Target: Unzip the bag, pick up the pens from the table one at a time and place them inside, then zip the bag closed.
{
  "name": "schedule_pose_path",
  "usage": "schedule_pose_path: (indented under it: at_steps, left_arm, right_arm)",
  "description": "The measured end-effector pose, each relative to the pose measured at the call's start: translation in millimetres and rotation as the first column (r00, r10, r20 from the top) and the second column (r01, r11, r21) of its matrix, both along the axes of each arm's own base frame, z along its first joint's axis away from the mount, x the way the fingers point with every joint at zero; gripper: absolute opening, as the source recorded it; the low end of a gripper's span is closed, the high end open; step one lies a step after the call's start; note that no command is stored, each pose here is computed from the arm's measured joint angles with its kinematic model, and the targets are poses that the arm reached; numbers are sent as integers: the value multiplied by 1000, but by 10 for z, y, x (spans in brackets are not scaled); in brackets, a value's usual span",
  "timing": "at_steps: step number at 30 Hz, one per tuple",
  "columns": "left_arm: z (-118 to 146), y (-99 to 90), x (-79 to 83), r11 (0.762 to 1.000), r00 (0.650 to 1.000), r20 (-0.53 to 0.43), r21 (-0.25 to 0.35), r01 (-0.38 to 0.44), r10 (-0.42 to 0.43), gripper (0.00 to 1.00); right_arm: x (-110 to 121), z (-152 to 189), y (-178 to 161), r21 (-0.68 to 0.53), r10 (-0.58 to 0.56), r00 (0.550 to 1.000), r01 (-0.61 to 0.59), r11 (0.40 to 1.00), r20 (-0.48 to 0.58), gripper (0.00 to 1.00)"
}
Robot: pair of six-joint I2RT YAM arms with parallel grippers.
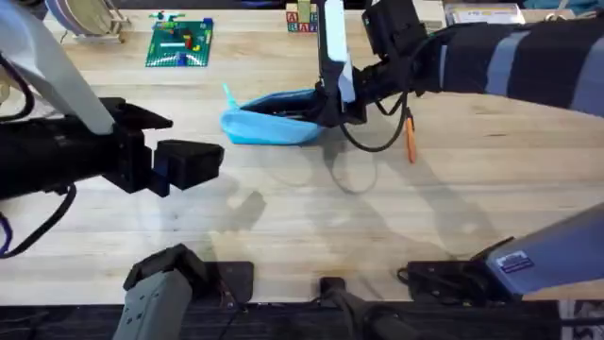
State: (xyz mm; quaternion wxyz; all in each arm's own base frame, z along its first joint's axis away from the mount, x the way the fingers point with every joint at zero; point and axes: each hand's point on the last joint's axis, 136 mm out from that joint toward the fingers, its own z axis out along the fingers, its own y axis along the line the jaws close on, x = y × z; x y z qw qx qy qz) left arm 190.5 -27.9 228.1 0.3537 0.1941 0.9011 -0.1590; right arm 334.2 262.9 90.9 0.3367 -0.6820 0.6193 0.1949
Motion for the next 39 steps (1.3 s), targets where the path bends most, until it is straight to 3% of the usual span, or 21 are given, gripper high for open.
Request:
schedule_pose_path:
  at_steps: [3,8,9,20,26,33,39]
  left_arm:
    - [3,2,5,1000,1000,3,1,0,0,993]
    - [3,3,5,1000,1000,3,1,0,0,993]
    - [3,3,5,1000,1000,3,1,0,0,993]
    - [5,4,9,1000,1000,5,2,0,0,992]
    - [15,13,27,1000,1000,15,7,0,0,993]
    - [27,25,50,1000,1000,27,13,0,0,993]
    - [28,25,51,1000,1000,26,12,-2,2,992]
  right_arm:
    - [-2,1,6,0,1,1000,-1,1000,1,210]
    - [11,11,10,3,1,1000,-1,1000,8,903]
    - [14,17,14,4,5,1000,-5,1000,13,972]
    - [23,88,4,11,-30,1000,30,999,0,997]
    - [147,587,-163,24,-231,971,230,973,57,997]
    - [169,1058,-564,31,-529,846,529,848,69,997]
    - [39,1128,-1001,-33,-754,657,754,656,19,997]
